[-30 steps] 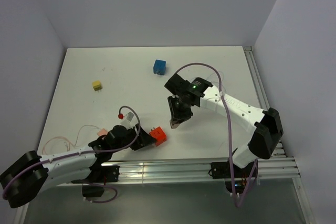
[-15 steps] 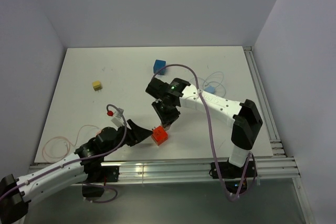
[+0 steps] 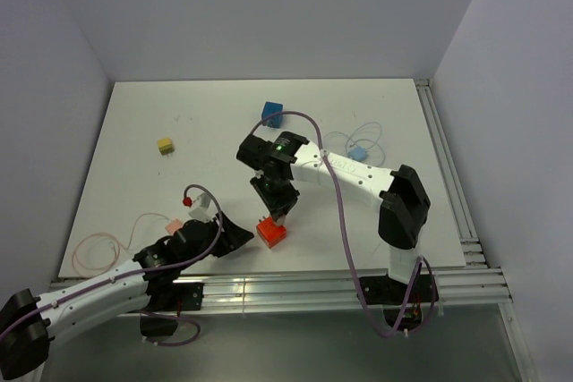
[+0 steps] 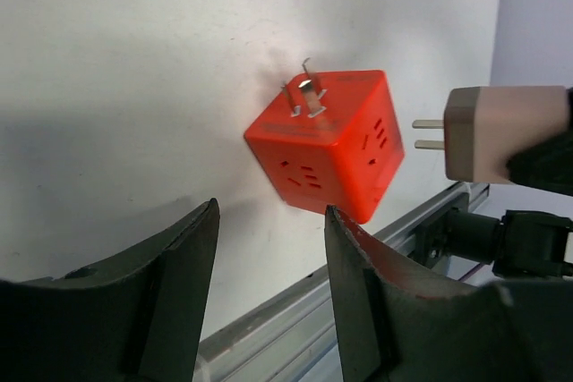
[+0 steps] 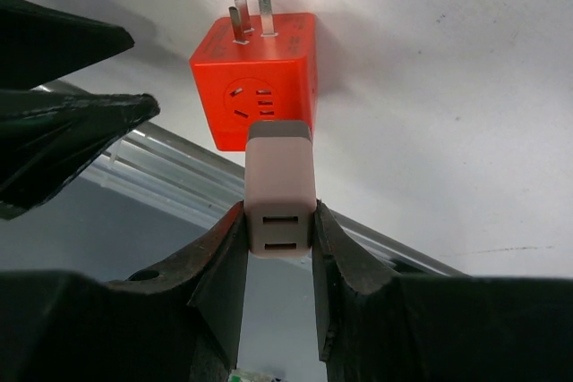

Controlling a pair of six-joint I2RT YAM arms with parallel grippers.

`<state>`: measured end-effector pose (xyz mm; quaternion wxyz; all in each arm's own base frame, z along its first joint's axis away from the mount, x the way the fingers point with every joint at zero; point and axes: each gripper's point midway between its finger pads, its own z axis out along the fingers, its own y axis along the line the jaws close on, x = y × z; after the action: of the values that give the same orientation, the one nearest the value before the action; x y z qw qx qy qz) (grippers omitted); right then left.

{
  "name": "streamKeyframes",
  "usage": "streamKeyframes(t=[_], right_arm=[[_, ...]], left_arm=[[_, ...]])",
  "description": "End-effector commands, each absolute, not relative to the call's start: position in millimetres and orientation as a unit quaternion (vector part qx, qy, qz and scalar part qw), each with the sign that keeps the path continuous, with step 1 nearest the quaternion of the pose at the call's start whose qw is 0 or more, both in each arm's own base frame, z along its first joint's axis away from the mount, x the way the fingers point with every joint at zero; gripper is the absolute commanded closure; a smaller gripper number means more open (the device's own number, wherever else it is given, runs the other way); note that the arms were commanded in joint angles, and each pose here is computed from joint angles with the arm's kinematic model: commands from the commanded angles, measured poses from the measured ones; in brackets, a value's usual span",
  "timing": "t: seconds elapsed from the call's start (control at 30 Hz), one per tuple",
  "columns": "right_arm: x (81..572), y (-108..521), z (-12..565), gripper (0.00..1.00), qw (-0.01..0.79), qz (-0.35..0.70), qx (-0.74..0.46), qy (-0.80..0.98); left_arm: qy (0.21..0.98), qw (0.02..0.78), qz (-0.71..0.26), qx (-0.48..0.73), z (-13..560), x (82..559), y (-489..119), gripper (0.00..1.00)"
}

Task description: Insert the plug

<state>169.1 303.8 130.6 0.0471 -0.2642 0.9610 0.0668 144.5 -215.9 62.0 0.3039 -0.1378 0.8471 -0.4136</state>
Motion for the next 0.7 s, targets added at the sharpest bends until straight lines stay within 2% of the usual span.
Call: streamKeyframes(t=[0.0,0.67], right_arm=[[167,312,139,1.0,0.047,0.074,-0.274,0.958],[172,325,127,1.0,0.051,0.058,-0.278,0.957]], left_arm=[[0.835,0.311,-0.435,-0.128,71,148,-225,0.44],[0.836,0.306,-0.441,-0.115,69,147,-233,0.44]])
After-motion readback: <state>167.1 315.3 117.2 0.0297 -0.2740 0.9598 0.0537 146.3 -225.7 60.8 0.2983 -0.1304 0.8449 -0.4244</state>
